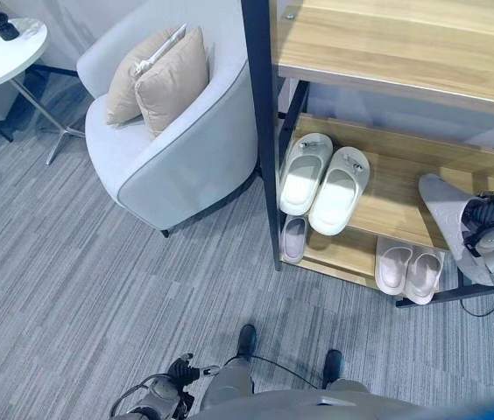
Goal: Arrange the slippers neatly on the shoe rack.
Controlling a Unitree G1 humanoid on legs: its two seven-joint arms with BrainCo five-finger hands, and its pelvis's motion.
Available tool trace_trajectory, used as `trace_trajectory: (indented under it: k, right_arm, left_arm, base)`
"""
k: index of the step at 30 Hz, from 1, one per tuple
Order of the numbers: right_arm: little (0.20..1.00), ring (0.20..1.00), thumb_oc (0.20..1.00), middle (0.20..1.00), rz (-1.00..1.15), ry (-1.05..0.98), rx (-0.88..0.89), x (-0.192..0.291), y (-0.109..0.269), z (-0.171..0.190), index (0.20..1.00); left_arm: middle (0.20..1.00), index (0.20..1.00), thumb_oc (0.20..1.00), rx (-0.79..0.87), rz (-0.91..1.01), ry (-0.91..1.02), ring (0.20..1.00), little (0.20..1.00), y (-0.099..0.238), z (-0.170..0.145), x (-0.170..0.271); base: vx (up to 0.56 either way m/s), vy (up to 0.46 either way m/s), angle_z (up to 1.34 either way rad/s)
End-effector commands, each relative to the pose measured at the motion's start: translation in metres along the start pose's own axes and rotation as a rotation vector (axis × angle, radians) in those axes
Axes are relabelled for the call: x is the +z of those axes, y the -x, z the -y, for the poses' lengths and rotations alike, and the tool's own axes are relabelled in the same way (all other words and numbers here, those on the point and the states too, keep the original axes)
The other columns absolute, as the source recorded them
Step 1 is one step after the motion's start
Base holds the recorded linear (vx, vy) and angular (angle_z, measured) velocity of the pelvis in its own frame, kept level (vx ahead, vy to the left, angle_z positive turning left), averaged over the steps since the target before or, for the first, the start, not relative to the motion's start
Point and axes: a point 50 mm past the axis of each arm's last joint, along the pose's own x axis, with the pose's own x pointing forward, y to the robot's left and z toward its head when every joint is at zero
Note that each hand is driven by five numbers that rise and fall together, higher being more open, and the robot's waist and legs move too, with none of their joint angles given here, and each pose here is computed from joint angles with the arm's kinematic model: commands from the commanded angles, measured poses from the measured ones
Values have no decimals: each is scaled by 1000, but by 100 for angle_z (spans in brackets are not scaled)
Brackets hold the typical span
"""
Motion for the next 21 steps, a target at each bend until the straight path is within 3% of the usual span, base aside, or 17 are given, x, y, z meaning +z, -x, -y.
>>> trace_trajectory:
  k: [1,10,14,21]
  right_arm:
    - [200,200,200,200,70,95,-121,0,0,23,200]
    - [200,200,200,200,300,59,-136,16,34,2,200]
    - [200,200,200,200,351,-11,0,1,72,-37,200]
    - [200,200,200,200,408,3,148,-12,100,-56,200]
  left_arm:
    - [1000,1000,1000,7,-30,-27,1000,1000,-2,-5,1]
    - [1000,1000,1000,8,-35,19,1000,1000,-1,-2,0]
    - [1000,1000,1000,-13,-101,56,1000,1000,4,4,-23]
    - [1000,1000,1000,-32,-166,76,1000,1000,11,10,-48]
  base:
    - [0,0,0]
    - [3,28,-8]
    - [55,47,-50]
    - [19,19,-30]
